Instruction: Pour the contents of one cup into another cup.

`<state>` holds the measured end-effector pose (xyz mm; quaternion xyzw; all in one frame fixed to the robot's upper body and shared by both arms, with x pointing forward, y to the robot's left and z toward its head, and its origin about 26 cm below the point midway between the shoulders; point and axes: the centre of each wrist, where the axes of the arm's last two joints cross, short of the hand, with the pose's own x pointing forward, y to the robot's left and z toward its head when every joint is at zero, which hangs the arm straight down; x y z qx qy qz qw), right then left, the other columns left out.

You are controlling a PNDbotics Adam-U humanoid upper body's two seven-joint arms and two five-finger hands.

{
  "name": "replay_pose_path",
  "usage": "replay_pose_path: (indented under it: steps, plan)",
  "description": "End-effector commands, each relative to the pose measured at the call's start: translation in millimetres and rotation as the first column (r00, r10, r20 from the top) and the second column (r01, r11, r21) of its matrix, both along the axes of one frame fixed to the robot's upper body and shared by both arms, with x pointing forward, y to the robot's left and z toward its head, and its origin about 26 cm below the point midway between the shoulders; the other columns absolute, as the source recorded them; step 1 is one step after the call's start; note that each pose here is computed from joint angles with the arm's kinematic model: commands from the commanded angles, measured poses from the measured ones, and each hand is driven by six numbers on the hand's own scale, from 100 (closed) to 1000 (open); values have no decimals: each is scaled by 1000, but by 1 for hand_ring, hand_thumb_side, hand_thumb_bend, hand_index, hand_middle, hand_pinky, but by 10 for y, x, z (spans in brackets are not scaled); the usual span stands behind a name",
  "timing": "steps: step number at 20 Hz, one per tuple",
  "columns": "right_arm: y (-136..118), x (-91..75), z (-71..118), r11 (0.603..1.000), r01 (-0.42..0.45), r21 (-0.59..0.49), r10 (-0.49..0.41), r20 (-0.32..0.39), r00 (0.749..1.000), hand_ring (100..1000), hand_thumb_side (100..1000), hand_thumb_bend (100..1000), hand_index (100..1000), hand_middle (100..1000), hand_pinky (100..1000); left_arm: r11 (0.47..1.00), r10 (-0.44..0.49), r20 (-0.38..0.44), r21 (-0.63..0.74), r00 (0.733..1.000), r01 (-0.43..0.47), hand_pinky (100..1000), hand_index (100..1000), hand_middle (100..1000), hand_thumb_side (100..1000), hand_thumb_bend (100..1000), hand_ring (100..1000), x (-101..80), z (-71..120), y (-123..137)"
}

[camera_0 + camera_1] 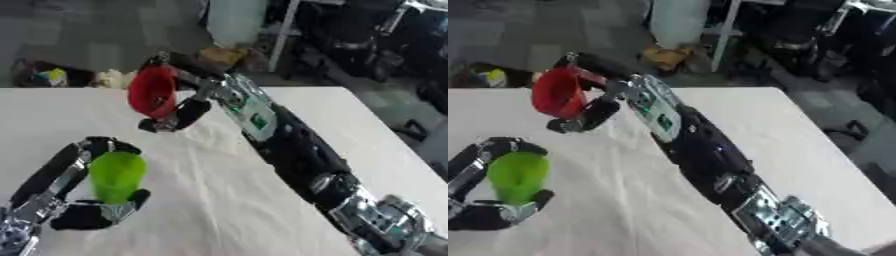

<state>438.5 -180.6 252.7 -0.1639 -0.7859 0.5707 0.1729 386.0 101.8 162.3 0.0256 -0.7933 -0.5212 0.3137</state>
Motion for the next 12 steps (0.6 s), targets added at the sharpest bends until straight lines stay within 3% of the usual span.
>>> replay_pose_path:
  steps: [1,7,12]
  plan:
    - [32,-116,207,999,-27,-25,29,89,996,750,332,320,464,121,548,1000,3,22,-21,1000,-2,439,731,543,245,100,382,25,87,-19]
    - [87,-264,294,997,-48,-67,59,179,982,719,370,261,487,130,560,998,23,13,-51,1000,-22,435,730,540,252,100,379,40,100,19]
    - [96,-274,269,995,-23,-101,46,234,971,696,391,214,504,136,567,998,14,16,-60,1000,-13,429,728,537,248,100,375,18,134,12]
